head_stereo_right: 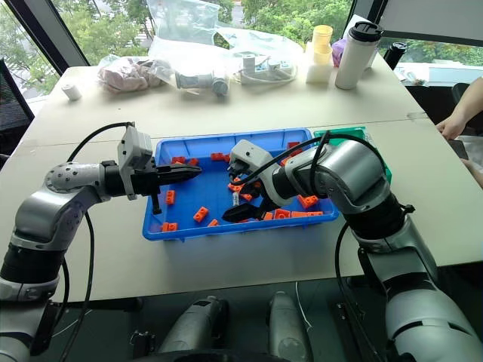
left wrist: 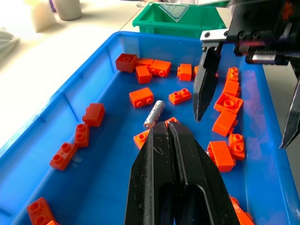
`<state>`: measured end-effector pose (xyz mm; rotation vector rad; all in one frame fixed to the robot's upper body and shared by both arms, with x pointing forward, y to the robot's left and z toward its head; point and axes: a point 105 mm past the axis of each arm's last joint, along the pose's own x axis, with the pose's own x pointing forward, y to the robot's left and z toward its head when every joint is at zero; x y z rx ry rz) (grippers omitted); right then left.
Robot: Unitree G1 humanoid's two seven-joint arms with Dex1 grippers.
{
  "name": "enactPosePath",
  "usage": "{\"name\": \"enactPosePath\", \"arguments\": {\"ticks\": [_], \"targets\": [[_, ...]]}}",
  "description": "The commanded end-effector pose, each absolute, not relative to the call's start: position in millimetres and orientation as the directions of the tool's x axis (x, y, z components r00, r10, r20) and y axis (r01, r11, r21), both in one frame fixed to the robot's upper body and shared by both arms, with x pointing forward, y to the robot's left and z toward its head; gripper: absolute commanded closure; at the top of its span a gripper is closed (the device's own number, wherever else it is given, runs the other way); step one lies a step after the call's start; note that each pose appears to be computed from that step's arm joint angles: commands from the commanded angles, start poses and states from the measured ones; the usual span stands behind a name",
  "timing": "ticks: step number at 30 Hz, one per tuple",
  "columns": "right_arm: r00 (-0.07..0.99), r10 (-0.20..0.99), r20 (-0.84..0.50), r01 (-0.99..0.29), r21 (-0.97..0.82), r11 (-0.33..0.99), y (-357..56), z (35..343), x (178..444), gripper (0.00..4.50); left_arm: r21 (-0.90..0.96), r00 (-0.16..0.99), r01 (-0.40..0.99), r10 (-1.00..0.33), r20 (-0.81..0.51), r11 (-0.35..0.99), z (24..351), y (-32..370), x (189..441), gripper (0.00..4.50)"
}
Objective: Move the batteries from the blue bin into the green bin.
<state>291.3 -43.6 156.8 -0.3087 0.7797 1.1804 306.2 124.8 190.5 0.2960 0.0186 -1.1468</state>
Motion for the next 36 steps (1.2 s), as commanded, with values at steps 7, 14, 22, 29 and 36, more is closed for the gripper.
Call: {"name": "enactPosePath", "arguments": {"ticks": [7,14,22,29,36], "targets": [[0.168,0.701,-0.693,-0.907,0.169,0.385,-28.2,144.5,308.0,0.07,0.26,0.443,0.879,-0.886,-0.138,0.4,202.7,129.3,303.2,4.5],[0.203,0.684,-0.701,-0.893,0.154,0.423,-31.1,149.9,314.3,0.07,0.262,0.446,0.878,-0.885,-0.137,0.401,202.8,128.2,302.5,4.5],[0.215,0.675,-0.705,-0.887,0.148,0.437,-34.5,154.3,308.6,0.07,0.262,0.442,0.879,-0.887,-0.131,0.399,201.7,124.7,303.0,4.5],[0.279,0.687,-0.671,-0.891,0.087,0.446,-45.9,173.2,316.0,0.07,0.26,0.436,0.881,-0.891,-0.128,0.394,202.1,123.3,302.8,4.5],[0.364,0.706,-0.608,-0.91,-0.393,0.131,-58.6,173.0,325.0,0.07,0.257,0.429,0.885,-0.894,-0.129,0.387,201.8,122.2,303.5,4.5]]}}
